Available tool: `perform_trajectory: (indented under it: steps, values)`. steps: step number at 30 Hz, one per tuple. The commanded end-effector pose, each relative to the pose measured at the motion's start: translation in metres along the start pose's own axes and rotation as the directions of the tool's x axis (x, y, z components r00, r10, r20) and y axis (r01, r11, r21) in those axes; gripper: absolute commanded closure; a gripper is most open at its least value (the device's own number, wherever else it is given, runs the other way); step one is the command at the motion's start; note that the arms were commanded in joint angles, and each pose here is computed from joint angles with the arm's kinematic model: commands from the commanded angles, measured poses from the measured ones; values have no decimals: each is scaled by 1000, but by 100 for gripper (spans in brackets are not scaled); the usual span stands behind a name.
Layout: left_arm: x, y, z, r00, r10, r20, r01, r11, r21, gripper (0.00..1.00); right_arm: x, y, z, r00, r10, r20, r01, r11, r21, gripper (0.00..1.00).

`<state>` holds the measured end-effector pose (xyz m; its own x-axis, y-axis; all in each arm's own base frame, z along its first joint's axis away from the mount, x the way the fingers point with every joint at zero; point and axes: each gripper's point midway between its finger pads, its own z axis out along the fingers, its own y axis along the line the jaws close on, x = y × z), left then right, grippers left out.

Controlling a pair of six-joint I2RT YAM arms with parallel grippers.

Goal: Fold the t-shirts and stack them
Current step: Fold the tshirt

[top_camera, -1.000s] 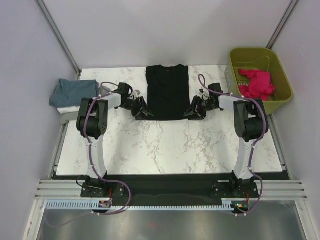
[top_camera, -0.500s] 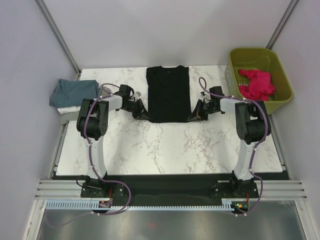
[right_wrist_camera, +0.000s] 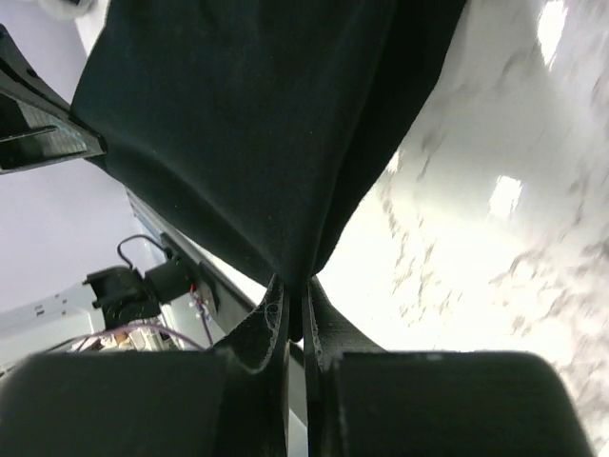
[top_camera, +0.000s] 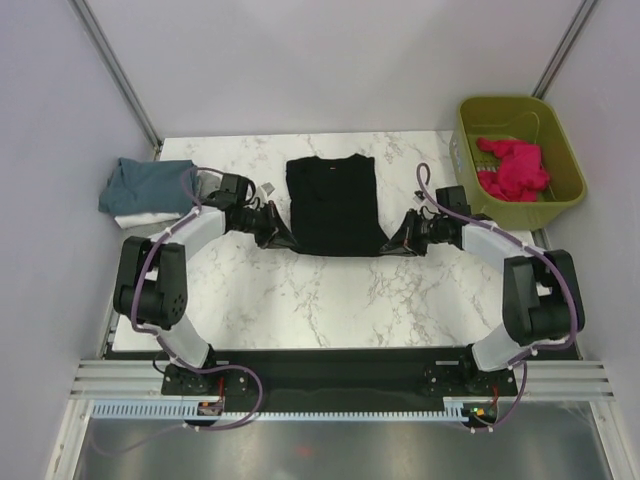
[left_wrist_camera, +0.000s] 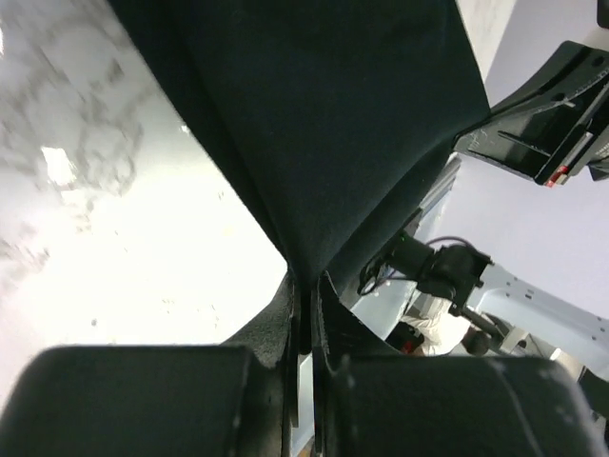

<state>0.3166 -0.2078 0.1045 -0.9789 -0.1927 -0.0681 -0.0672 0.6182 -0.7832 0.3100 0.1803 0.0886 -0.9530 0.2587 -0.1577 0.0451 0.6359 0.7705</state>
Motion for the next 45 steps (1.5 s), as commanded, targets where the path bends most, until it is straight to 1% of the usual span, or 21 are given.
perform_trajectory:
  steps: [1,6,8,14,18,21,25,27,28,30,31,32,33,34,37,38,39,40,41,43,45]
  values:
    - [27,-7,-20,1000,23,0,-23,1000,5,98,22,5,-17,1000,12,13,-11,1000,-14,100]
    - [66,-4,-35,999,50,-8,-50,999,-5,98,48,22,-39,999,-28,19,29,999,-41,100]
    - [87,12,-38,999,35,-26,-36,999,-35,98,51,26,-44,998,-54,26,55,998,-43,100]
    - [91,24,-40,999,31,5,-31,996,-85,98,49,26,-43,997,-68,22,69,997,-32,100]
    - [55,3,-44,995,78,55,-74,995,-72,98,21,43,-41,994,-97,60,100,994,-51,100]
    - [7,-25,-52,983,129,128,-124,991,-49,98,-10,58,-37,988,-126,87,132,989,-67,100]
    - [-43,-39,-56,971,148,187,-142,989,-45,98,-66,90,-34,968,-196,154,211,973,-89,100]
    - [-68,-48,-59,961,165,224,-159,986,-41,98,-87,87,-20,969,-194,153,209,974,-86,100]
    - [-82,-37,-52,965,142,220,-135,990,-50,98,-106,99,-21,958,-219,187,240,966,-96,100]
    - [-112,-39,-52,951,164,264,-156,986,-53,98,-126,87,1,962,-206,177,224,971,-87,100]
    - [-123,-24,-38,959,148,243,-135,989,-66,98,-142,95,3,952,-227,203,249,964,-91,100]
    - [-135,-20,-32,957,154,247,-142,988,-67,98,-151,81,21,961,-208,183,225,971,-81,100]
    - [-154,-29,-33,942,193,275,-183,981,-62,98,-166,88,23,952,-227,207,249,964,-88,100]
    - [-165,-11,-16,950,175,258,-161,984,-76,98,-172,72,41,960,-208,188,225,971,-77,100]
    - [-206,-18,-9,916,243,320,-224,970,-93,98,-198,73,56,949,-223,222,246,966,-82,100]
    - [-216,-6,3,917,243,315,-220,970,-109,97,-204,56,71,955,-207,213,224,973,-58,94]
    - [-236,-15,0,885,299,356,-272,954,-125,86,-215,61,72,943,-230,239,251,966,-64,69]
    - [-248,-12,1,866,326,379,-286,945,-158,44,-219,59,77,940,-238,244,260,963,-64,61]
    - [-258,-14,-1,846,358,396,-312,934,-176,31,-223,56,79,937,-241,253,263,963,-56,57]
    - [-276,-33,-13,794,414,445,-349,910,-223,13,-229,66,73,923,-262,281,288,956,-54,51]
    - [-273,-70,-35,761,436,481,-404,898,-175,9,-230,85,53,891,-329,313,362,931,-50,46]
